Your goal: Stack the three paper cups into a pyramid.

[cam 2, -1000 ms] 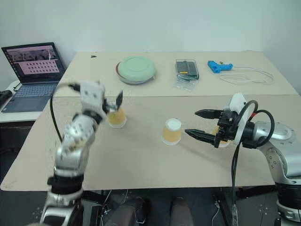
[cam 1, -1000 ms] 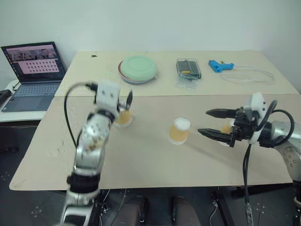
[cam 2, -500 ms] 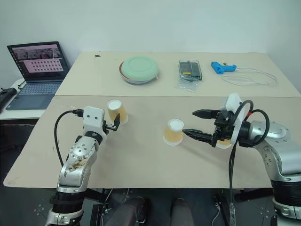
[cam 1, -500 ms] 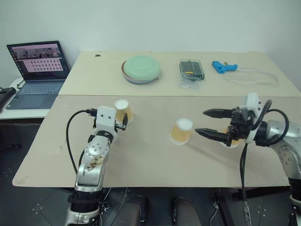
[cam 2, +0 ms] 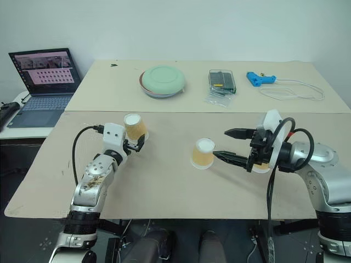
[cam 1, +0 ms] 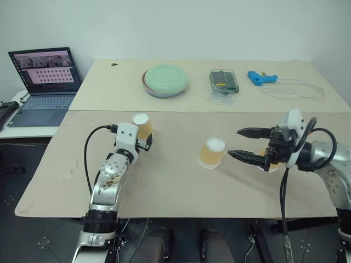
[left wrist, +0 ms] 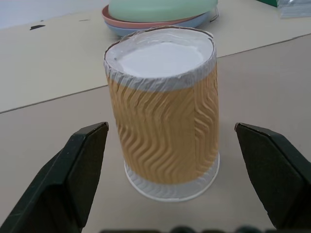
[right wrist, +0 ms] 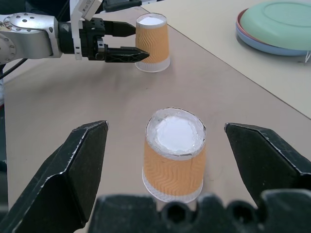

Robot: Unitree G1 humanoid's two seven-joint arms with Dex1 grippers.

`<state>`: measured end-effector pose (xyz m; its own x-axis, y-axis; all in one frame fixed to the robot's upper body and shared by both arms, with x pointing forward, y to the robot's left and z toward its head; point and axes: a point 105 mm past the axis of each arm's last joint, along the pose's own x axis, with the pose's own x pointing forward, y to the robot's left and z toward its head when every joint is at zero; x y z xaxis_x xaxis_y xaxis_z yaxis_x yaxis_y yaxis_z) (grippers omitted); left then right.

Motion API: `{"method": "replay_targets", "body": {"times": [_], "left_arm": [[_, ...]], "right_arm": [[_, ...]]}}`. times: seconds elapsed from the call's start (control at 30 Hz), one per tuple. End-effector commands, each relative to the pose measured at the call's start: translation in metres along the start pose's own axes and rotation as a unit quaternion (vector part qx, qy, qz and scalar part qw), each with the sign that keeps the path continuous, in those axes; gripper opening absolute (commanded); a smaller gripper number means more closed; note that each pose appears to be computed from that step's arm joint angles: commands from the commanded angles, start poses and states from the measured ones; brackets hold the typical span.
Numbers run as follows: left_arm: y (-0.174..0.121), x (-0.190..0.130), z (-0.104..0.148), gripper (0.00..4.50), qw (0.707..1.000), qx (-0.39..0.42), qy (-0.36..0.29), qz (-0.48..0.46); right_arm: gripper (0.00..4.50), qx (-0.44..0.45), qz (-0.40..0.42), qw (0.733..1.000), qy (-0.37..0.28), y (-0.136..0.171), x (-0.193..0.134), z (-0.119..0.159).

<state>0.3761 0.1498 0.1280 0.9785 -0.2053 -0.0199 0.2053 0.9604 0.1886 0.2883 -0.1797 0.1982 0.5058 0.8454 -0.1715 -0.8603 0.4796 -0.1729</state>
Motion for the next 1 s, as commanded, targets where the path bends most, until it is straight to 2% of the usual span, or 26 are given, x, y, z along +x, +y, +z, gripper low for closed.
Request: {"method": "replay_targets", "body": {"times": [0.03, 0.3, 0.57, 0.67, 0.7, 0.73, 0.77, 0.83, 1.0], "left_arm": [[0.006, 0.012, 0.025, 4.44, 0.999, 0.01, -0.046, 0.002], [0.011, 0.028, 0.037, 4.44, 0.998, 0.002, -0.059, -0.002], [0.011, 0.032, 0.031, 4.44, 0.999, -0.023, -0.046, -0.012], [0.012, 0.033, 0.031, 3.79, 0.999, -0.028, -0.044, -0.011], [0.012, 0.034, 0.031, 3.22, 0.999, -0.028, -0.043, -0.012], [0.012, 0.034, 0.03, 3.05, 0.999, -0.028, -0.041, -0.012], [0.012, 0.034, 0.03, 2.6, 0.999, -0.026, -0.041, -0.011], [0.013, 0.034, 0.03, 2.37, 0.999, -0.022, -0.04, -0.01], [0.012, 0.034, 0.04, 2.36, 0.998, -0.016, -0.058, -0.014]], "right_arm": [[4.5, -0.031, -0.008, 0.999, -0.024, 0.0, -0.004, 0.015], [4.5, -0.035, -0.014, 0.999, -0.024, 0.0, -0.004, 0.016], [4.5, -0.037, -0.019, 0.999, -0.023, -0.001, -0.006, 0.016], [4.5, -0.037, -0.018, 0.999, -0.024, 0.0, -0.006, 0.017], [4.5, -0.037, -0.018, 0.999, -0.024, 0.0, -0.006, 0.018], [4.5, -0.037, -0.019, 0.999, -0.024, 0.0, -0.006, 0.018], [4.5, -0.037, -0.02, 0.999, -0.022, -0.001, -0.006, 0.017], [4.5, -0.035, -0.023, 0.999, -0.021, -0.002, -0.006, 0.016], [4.5, -0.034, -0.023, 0.999, -0.021, -0.001, -0.006, 0.015]]}}
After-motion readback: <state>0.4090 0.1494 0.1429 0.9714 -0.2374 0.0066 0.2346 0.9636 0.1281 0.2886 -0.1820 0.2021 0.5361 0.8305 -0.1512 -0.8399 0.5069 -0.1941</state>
